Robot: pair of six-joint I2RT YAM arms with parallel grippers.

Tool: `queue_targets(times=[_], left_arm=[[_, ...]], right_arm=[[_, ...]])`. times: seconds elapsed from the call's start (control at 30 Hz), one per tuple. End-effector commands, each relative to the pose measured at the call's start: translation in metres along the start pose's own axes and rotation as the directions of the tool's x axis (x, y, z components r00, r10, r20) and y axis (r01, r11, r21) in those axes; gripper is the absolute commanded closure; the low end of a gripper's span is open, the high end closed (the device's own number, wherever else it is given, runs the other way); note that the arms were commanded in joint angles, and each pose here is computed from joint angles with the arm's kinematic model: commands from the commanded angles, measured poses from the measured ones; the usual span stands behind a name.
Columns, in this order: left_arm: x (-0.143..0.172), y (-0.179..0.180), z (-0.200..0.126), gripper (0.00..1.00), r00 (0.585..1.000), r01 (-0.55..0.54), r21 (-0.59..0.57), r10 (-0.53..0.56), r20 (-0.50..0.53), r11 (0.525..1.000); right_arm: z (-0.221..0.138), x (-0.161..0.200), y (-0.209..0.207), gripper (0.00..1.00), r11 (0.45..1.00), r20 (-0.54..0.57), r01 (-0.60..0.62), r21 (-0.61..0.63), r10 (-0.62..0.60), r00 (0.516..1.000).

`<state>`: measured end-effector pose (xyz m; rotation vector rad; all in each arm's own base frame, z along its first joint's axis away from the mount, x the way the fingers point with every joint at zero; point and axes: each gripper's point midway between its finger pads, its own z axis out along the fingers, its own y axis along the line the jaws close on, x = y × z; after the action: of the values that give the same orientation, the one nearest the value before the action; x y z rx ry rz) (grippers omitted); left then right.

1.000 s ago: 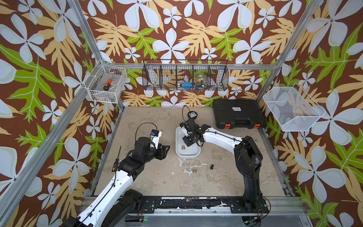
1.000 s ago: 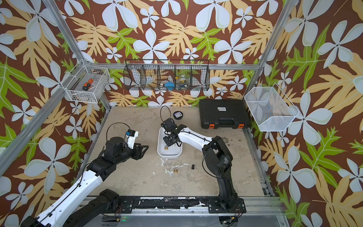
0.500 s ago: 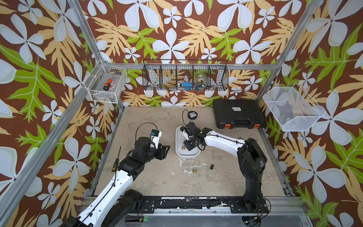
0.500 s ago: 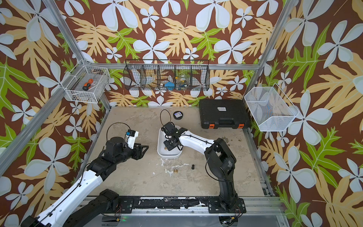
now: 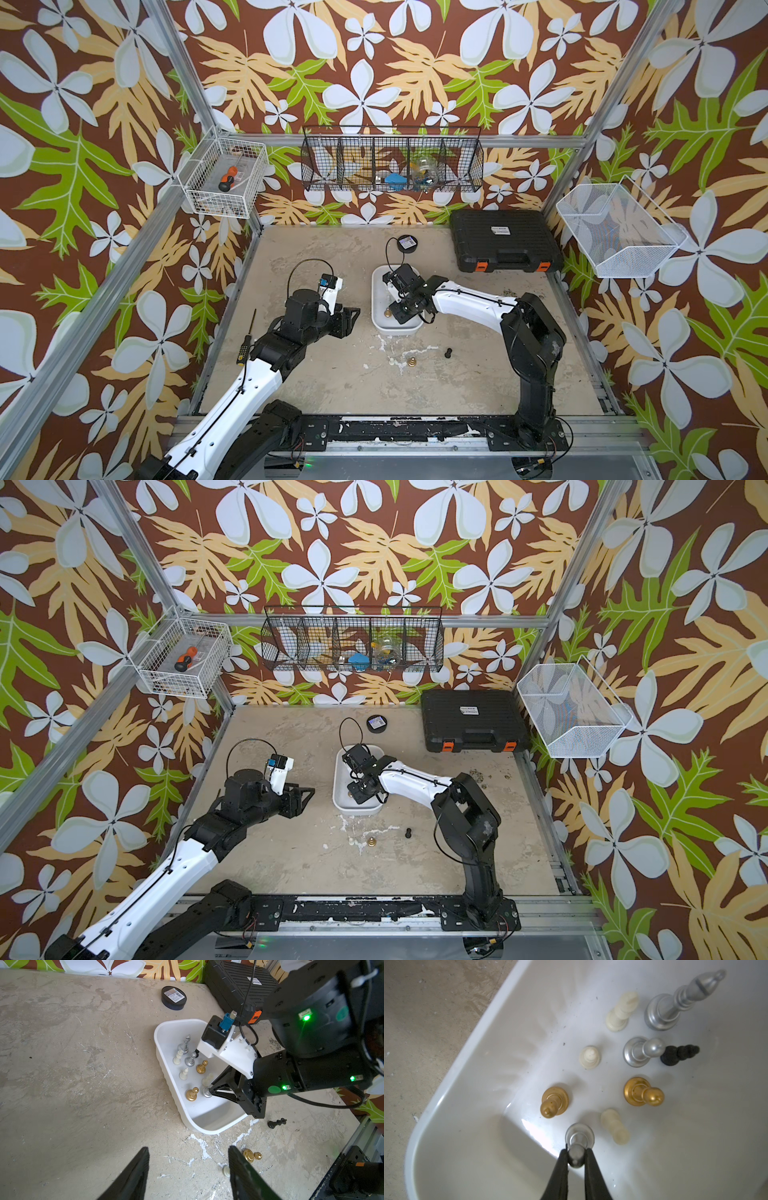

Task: Put the chess pieces into the storage box
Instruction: Place the chess piece in the storage box.

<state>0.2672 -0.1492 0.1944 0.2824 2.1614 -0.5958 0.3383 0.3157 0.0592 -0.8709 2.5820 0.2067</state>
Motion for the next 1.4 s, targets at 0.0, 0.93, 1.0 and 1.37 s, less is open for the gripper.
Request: queue_targets(times=[0.0,0.93,1.0,1.37], left_arm=[[-0.005,-0.002,0.000,0.37,1.000,-0.015,0.010,0.015,0.020,1.000],[-0.004,-0.002,0.000,0.38,1.000,-0.015,0.012,0.015,0.018,1.000],[-0.004,-0.002,0.001,0.38,1.000,-0.016,0.011,0.015,0.016,1.000],[-0.004,-0.002,0.001,0.37,1.000,-0.015,0.009,0.015,0.016,1.000]], right_arm=[[0.005,-0.003,0.000,0.87,1.000,0.015,-0.008,0.004,0.008,1.000],[0.014,-0.004,-0.005,0.82,0.999,0.031,-0.014,0.038,0.013,0.999],[0.013,-0.005,-0.005,0.80,0.999,0.034,-0.013,0.039,0.012,0.999],[0.006,-0.011,-0.005,0.74,0.999,0.048,-0.009,0.040,0.007,0.999]])
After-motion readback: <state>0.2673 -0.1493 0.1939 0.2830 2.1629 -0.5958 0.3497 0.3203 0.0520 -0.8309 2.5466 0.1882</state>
